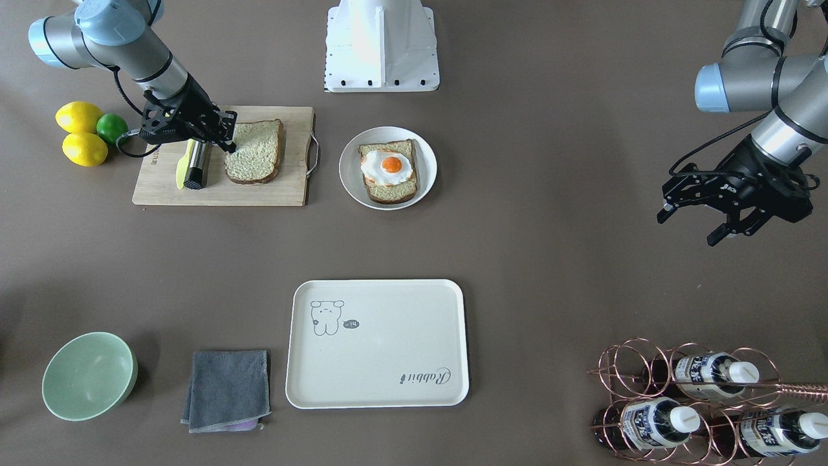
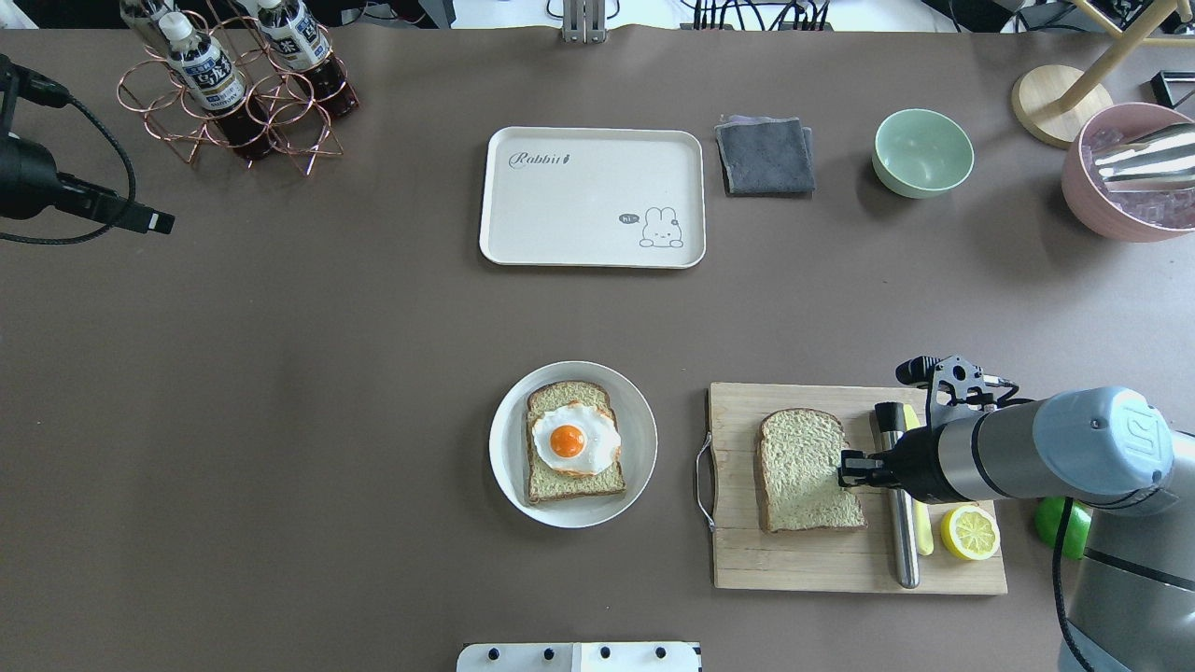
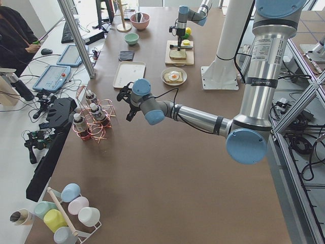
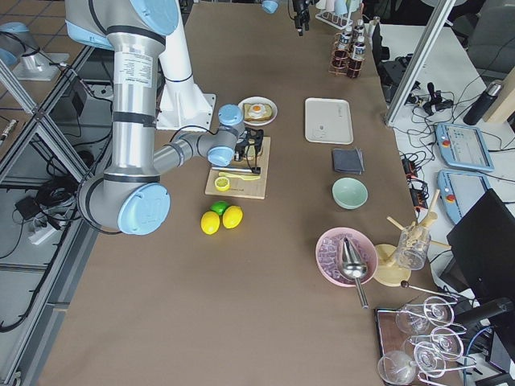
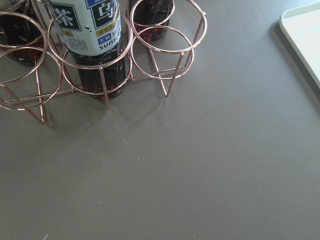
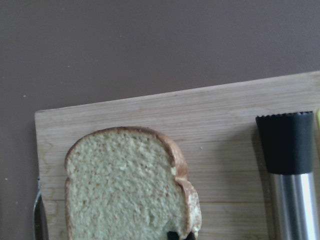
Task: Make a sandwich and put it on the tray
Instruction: 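Lower the right gripper and grasp the bread slice on the board, then carry the bread slice with the right gripper over the egg plate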
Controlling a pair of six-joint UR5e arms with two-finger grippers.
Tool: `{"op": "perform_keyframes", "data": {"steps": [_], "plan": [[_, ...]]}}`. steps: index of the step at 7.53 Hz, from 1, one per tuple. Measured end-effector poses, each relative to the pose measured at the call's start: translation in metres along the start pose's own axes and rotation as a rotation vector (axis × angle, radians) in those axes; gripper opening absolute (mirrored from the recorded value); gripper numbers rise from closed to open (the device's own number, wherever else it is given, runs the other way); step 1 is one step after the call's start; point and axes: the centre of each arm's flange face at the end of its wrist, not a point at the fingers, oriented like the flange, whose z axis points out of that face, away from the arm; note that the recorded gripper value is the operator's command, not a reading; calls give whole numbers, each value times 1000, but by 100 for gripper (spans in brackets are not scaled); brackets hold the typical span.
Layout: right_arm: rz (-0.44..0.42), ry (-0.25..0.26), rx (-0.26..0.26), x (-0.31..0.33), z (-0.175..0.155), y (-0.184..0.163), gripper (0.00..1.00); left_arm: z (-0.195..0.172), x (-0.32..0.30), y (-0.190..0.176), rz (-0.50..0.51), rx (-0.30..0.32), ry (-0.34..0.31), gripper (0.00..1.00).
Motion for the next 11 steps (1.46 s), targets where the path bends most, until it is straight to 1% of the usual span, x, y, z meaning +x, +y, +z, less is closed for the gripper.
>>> {"op": "perform_keyframes", "data": {"steps": [2, 3, 4, 5, 7, 8, 11], "plan": [[51, -66, 20, -21, -29, -4, 0, -1, -1, 0, 0, 2, -1, 97], [73, -121, 23, -33, -49, -8, 0, -1, -1, -1, -1, 4, -2, 97], [99, -200, 3, -39, -67, -14, 0, -3, -2, -1, -2, 6, -2, 97], [108, -272, -17, -41, -76, -18, 0, -3, -2, -1, -2, 7, -2, 97], [117, -371, -33, -72, -68, -30, 0, -4, -3, 2, -4, 4, -2, 97], [117, -395, -41, -90, -60, -30, 0, -5, -3, 3, -3, 4, -1, 97], [99, -439, -37, -150, -14, -3, 0, -5, -2, 3, -2, 4, 2, 97]]}}
